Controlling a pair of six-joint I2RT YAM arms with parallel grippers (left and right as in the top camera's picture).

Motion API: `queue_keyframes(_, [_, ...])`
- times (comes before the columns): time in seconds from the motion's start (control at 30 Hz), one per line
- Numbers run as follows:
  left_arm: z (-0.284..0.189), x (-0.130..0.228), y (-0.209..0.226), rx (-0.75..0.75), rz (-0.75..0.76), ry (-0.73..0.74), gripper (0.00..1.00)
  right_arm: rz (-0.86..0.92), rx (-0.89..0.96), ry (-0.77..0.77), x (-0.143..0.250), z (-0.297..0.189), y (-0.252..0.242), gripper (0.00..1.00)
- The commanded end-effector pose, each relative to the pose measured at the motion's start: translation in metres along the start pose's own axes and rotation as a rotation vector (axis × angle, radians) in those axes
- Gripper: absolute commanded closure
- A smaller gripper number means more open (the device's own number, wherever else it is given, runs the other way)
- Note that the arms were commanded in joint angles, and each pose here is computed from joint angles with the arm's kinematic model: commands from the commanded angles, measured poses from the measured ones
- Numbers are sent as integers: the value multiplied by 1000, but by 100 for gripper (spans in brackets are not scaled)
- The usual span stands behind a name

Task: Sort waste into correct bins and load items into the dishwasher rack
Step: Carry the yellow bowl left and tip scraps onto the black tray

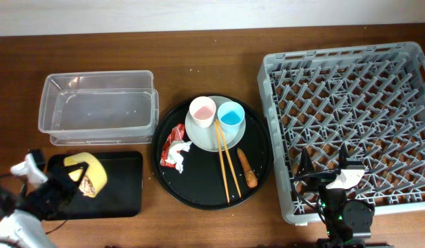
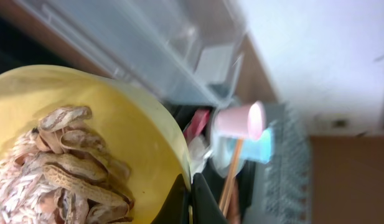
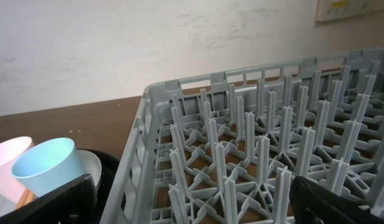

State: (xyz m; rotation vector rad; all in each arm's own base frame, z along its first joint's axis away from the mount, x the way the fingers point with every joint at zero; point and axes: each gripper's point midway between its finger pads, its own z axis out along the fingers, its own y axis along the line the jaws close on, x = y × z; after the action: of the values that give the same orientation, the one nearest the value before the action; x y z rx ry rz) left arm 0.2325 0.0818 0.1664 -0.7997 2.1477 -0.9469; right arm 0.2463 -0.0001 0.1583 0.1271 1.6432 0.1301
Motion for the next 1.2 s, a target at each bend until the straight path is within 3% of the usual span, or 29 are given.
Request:
queue_keyframes(0.0, [-18,-14,-17,189,-5,-130,100,5,6,-1,2,0,-2,2])
queue_keyframes(0.1, [-21,-17,-16,203,8,-154,100,5,6,-1,2,0,-2,2])
queue_keyframes(0.2, [-27,-22,-35,314,52,-190,100,5,6,-1,2,0,-2,2])
queue_keyframes(0.37, [-26,-22,-30,277,98,-191,100,5,6,-1,2,0,-2,1])
queue_keyframes(0.47, [-20,-14,-12,176,14,-146,100,5,6,-1,2,0,-2,2])
queue_keyframes(0.73, [-21,-12,-16,195,22,-143,100,5,6,-1,2,0,-2,2])
queue_keyframes(0.8, [-22,-11,-25,245,65,-154,100,5,6,-1,2,0,-2,2])
queue_keyframes(0.87, [-21,-13,-18,204,110,-157,100,5,6,-1,2,0,-2,2])
queue_keyframes(0.97, [-22,-9,-26,265,46,-146,100,5,6,-1,2,0,-2,2])
queue_keyframes(1.03, [-19,-13,-13,192,97,-149,100,5,6,-1,2,0,-2,2])
queue_keyframes(1.07, [-17,-8,-10,180,15,-124,100,5,6,-1,2,0,-2,2])
queue_keyframes(1.17, [-17,-12,-8,183,6,-130,100,5,6,-1,2,0,-2,2])
